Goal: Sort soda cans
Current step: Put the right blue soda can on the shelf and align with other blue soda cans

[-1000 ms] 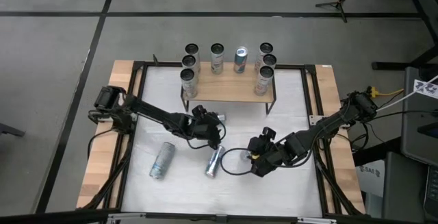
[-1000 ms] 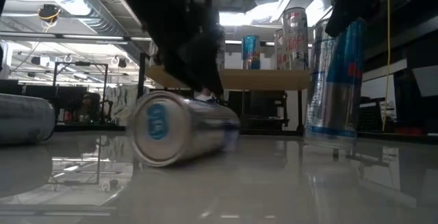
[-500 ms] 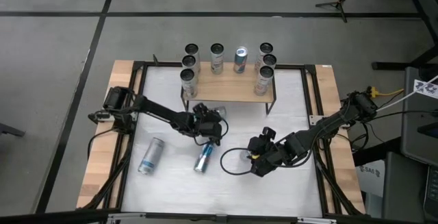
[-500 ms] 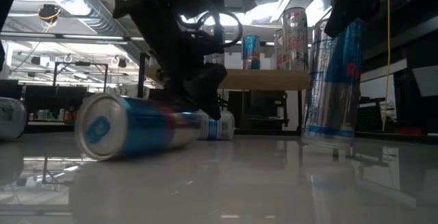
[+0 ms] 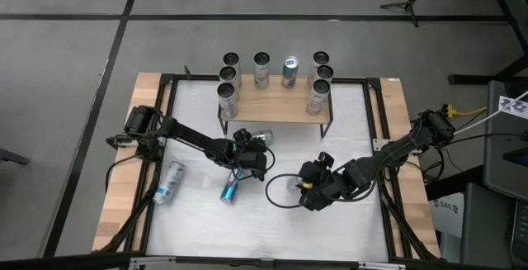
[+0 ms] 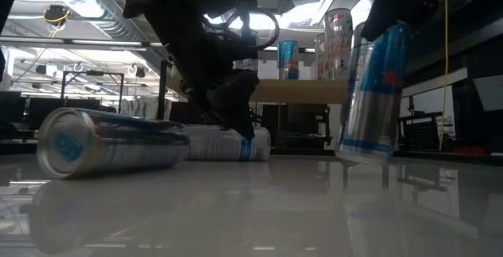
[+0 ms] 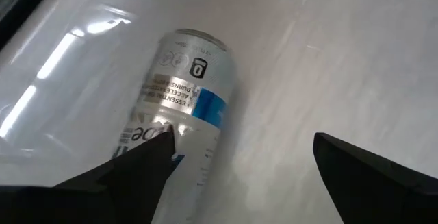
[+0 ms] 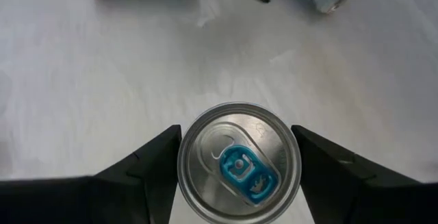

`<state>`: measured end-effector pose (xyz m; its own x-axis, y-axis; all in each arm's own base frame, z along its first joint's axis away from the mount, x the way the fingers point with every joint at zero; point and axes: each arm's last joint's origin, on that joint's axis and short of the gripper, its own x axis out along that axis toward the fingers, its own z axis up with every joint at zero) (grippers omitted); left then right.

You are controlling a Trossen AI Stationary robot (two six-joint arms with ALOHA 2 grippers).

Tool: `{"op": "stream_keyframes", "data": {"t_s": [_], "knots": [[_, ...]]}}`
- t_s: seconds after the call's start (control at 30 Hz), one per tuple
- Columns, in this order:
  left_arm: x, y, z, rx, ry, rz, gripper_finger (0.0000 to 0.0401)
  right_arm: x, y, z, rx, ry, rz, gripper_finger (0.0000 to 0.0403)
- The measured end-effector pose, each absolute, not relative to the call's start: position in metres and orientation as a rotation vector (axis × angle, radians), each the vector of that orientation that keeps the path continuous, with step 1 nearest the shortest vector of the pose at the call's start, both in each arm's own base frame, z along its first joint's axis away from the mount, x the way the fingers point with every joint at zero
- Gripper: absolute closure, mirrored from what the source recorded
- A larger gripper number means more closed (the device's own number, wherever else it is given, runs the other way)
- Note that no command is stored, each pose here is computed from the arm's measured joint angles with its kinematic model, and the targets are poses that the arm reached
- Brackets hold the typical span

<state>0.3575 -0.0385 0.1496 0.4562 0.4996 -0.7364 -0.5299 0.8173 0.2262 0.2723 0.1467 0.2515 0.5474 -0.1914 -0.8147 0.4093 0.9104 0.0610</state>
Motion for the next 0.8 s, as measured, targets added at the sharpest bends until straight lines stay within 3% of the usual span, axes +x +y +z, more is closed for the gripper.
{"op": "stream_keyframes", "data": {"t_s": [0.8], "knots": [[0.357, -0.039, 0.147, -0.056, 0.917, 0.611, 0.0055, 0.278, 0.135, 0.251, 0.425, 0.93, -0.44, 0.016]]}}
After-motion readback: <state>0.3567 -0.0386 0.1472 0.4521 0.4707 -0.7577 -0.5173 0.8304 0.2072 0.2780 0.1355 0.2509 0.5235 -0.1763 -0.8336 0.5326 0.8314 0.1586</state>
